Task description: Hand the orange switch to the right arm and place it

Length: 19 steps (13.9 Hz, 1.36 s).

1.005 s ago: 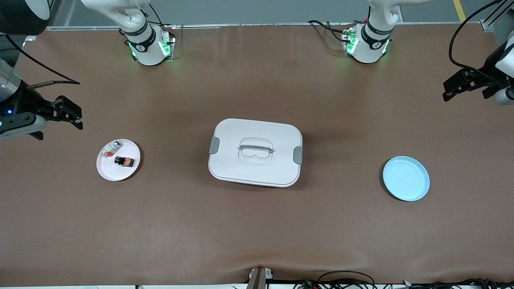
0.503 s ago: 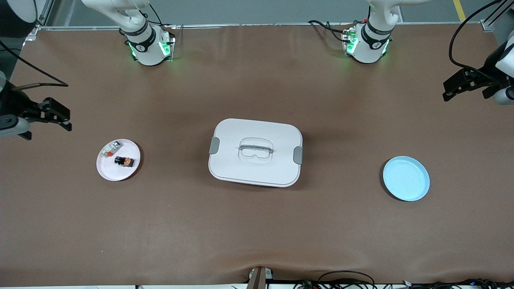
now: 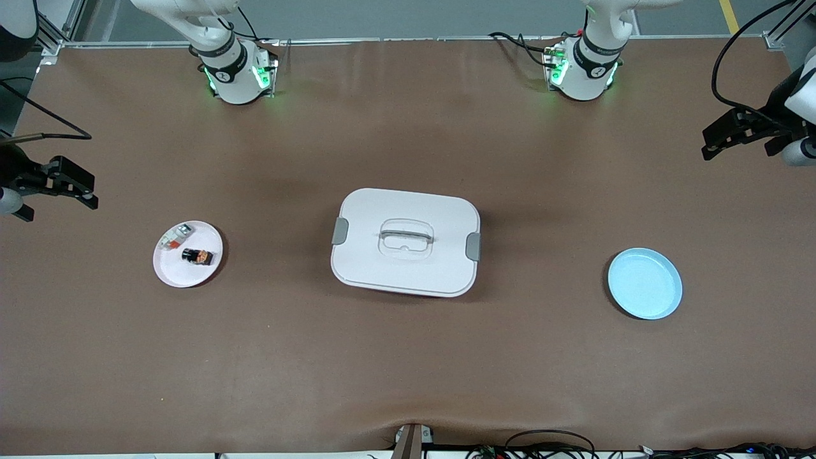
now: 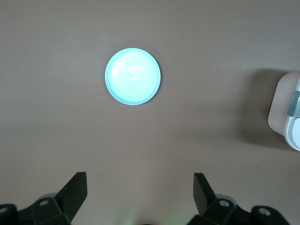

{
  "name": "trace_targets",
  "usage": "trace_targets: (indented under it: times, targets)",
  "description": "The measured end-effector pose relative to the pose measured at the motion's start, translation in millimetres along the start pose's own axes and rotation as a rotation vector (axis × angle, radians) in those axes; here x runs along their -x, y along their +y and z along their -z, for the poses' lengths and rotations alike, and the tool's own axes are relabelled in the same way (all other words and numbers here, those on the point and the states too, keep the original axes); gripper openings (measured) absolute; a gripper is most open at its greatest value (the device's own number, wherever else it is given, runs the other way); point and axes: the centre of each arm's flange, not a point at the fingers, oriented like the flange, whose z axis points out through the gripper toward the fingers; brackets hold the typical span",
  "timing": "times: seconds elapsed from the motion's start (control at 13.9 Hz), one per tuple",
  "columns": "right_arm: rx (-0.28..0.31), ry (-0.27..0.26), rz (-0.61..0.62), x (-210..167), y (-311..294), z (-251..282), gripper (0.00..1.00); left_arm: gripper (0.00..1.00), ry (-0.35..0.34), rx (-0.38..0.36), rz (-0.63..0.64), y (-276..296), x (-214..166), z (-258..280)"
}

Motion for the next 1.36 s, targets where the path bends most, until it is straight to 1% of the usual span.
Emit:
trace_targets:
  times: [0.22,0.43,0.65,0.93,1.15,1.36]
  targets:
    - [0.000,-0.002,-0.003,0.2,0.1,0.0,1.00,1.00,0.001,0.000,0.000,0.0,1.5,1.7]
    - [0.000,-0.002,-0.035,0.4,1.0,-0.1,1.00,1.00,0.003,0.000,0.000,0.0,2.7,3.2]
    - [0.001,-0.002,-0.050,1.4,4.5,0.2,1.00,1.00,-0.012,-0.002,0.004,-2.3,3.8,1.1]
    - [0.006,0.016,-0.135,5.9,10.7,11.0,1.00,1.00,-0.015,-0.002,0.001,-0.5,4.0,0.1]
    - [0.005,0.017,-0.158,8.5,8.4,15.3,1.00,1.00,-0.013,-0.002,-0.005,2.4,3.9,-0.2]
    - [-0.026,0.004,-0.182,10.7,10.1,13.4,1.00,1.00,-0.010,-0.002,-0.011,5.7,3.6,-2.4]
